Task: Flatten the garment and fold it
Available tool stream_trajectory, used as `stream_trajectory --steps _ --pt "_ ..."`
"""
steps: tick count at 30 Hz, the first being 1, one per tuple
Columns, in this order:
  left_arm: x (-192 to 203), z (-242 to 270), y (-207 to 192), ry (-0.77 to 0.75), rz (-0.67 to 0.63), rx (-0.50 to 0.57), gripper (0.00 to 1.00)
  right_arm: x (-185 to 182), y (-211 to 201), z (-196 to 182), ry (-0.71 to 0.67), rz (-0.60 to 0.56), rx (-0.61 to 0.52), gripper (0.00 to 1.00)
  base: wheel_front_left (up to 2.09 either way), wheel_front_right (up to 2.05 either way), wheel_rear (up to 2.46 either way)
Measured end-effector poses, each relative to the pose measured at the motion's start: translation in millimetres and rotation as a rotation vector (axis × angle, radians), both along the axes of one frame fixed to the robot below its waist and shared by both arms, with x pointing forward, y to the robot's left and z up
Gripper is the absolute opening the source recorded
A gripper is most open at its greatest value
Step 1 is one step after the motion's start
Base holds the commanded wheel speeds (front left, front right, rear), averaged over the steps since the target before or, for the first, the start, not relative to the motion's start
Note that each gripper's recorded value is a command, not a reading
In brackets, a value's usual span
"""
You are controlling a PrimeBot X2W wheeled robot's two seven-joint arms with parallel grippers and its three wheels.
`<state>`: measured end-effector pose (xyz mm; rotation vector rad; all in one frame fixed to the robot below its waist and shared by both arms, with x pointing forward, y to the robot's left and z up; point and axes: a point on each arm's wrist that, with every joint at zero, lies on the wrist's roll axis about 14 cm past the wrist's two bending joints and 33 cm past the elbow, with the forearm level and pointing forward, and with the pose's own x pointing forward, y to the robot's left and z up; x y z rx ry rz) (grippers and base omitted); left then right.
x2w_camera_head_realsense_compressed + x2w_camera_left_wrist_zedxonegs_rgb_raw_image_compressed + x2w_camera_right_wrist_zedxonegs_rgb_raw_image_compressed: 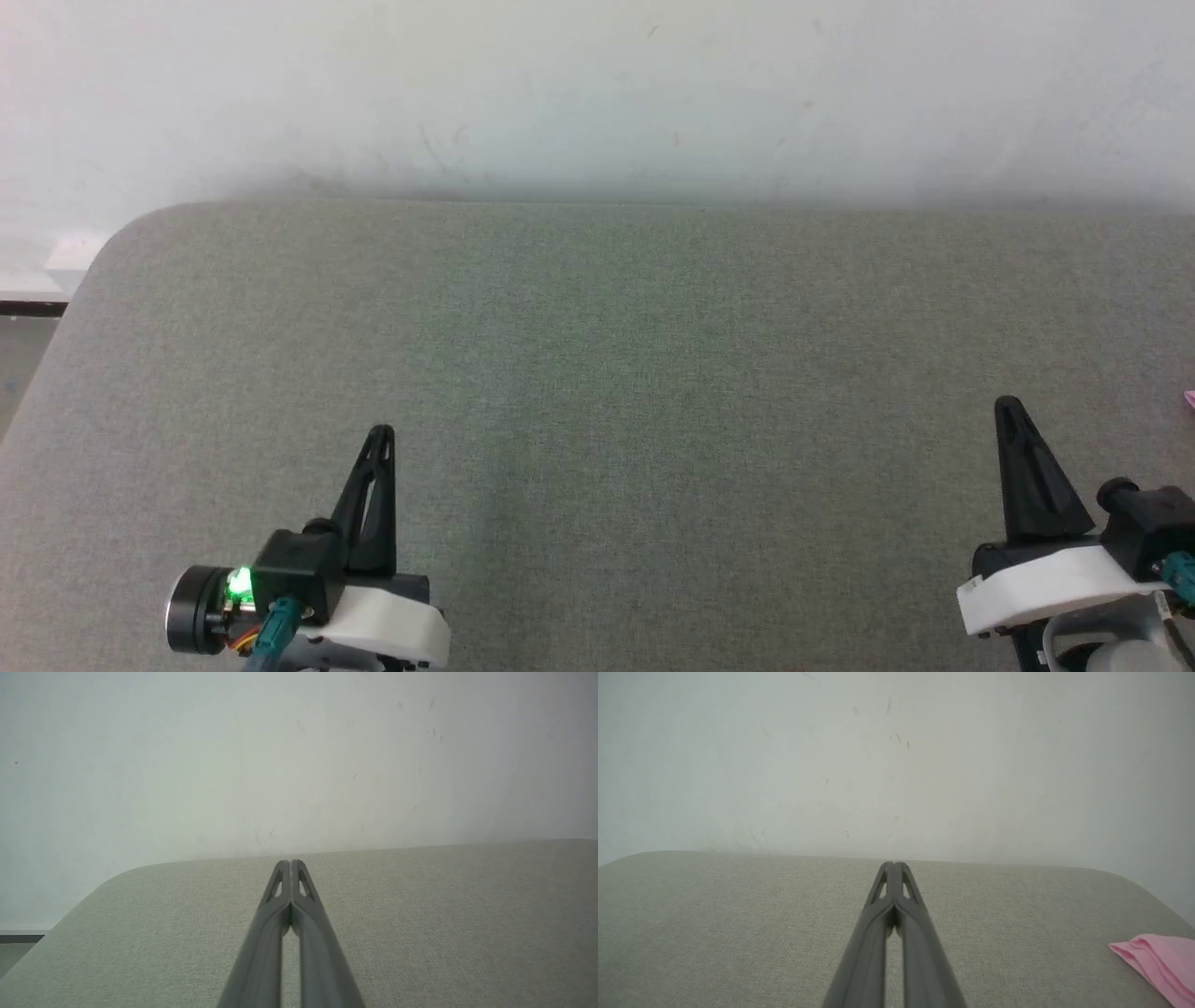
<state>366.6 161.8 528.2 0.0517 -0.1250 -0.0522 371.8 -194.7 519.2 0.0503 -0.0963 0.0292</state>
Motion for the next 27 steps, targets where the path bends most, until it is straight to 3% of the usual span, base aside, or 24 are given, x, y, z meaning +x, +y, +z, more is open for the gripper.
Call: stream_trajectory --steps 27 --pt "0.6 -1.9 4.2 0.038 0.016 -0.005 0.00 -0.6 8.9 -0.7 0.033 0.028 -0.019 0.00 0.00 0.00 0.00"
